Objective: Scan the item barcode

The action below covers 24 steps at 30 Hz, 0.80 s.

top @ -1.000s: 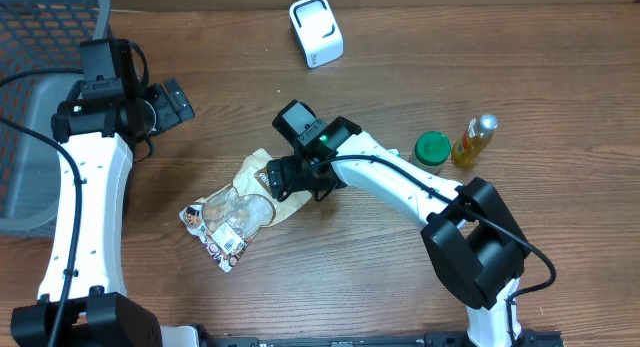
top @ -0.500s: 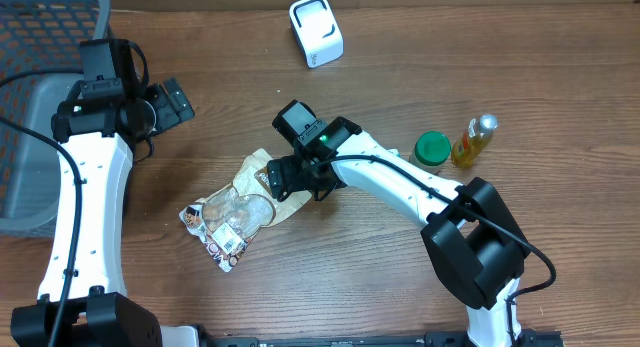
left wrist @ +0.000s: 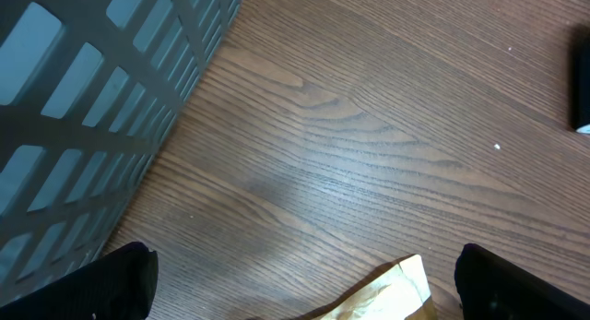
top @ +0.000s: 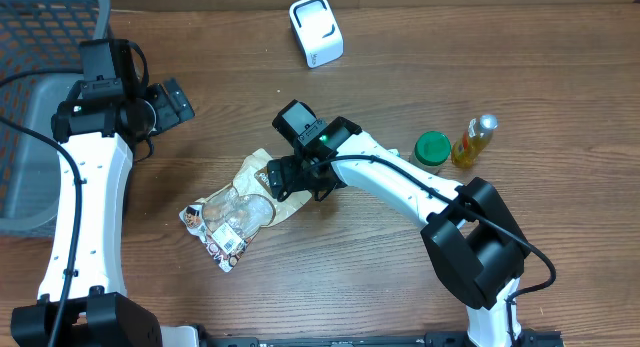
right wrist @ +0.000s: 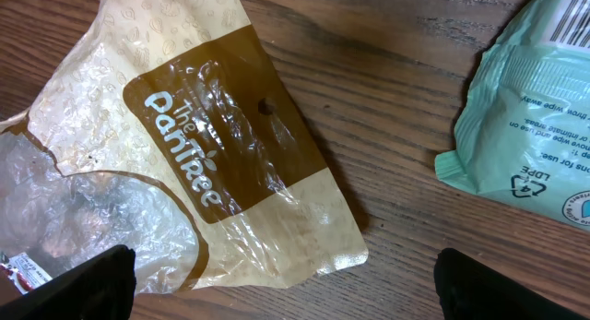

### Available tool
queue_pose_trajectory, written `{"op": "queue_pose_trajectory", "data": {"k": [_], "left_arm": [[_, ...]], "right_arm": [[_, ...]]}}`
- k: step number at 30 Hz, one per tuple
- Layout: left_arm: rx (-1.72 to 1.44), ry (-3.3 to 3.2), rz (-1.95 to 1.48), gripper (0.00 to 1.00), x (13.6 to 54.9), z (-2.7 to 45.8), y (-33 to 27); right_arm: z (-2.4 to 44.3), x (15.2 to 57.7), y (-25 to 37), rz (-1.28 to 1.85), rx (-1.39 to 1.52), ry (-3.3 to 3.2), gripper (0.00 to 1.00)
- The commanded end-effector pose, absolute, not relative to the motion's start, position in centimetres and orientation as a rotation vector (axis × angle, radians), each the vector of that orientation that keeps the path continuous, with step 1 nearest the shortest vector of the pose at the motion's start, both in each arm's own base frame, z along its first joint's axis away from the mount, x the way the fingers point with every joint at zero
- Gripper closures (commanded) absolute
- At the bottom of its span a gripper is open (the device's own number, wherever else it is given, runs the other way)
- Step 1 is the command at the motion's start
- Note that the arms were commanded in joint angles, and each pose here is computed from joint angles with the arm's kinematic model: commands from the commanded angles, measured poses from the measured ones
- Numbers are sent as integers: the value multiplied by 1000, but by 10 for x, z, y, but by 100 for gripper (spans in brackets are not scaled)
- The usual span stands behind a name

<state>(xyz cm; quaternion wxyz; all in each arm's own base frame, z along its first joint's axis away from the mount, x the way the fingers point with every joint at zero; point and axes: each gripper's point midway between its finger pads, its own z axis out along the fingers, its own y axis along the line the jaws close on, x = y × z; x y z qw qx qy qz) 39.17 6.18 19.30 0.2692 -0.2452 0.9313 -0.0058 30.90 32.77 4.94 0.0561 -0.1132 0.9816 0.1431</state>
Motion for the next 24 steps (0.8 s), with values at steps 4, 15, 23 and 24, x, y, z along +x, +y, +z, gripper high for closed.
{"op": "queue_pose_trajectory", "data": {"k": [4,15,23,24], "left_arm": [[-665,2504,-15,0,394,194,65],[-661,2806,-383,45,342,160,-1],[-560,2935,-423,96,319,129,-41],[-557,2935,-424,96,319,126,-44]], "right_arm": [[71,317,331,466,-340,2920,0],[74,323,337,492,-340,2887,0],[91,329,370,712,-496,2764,51],[92,324,374,747,-519,2767,60]]}}
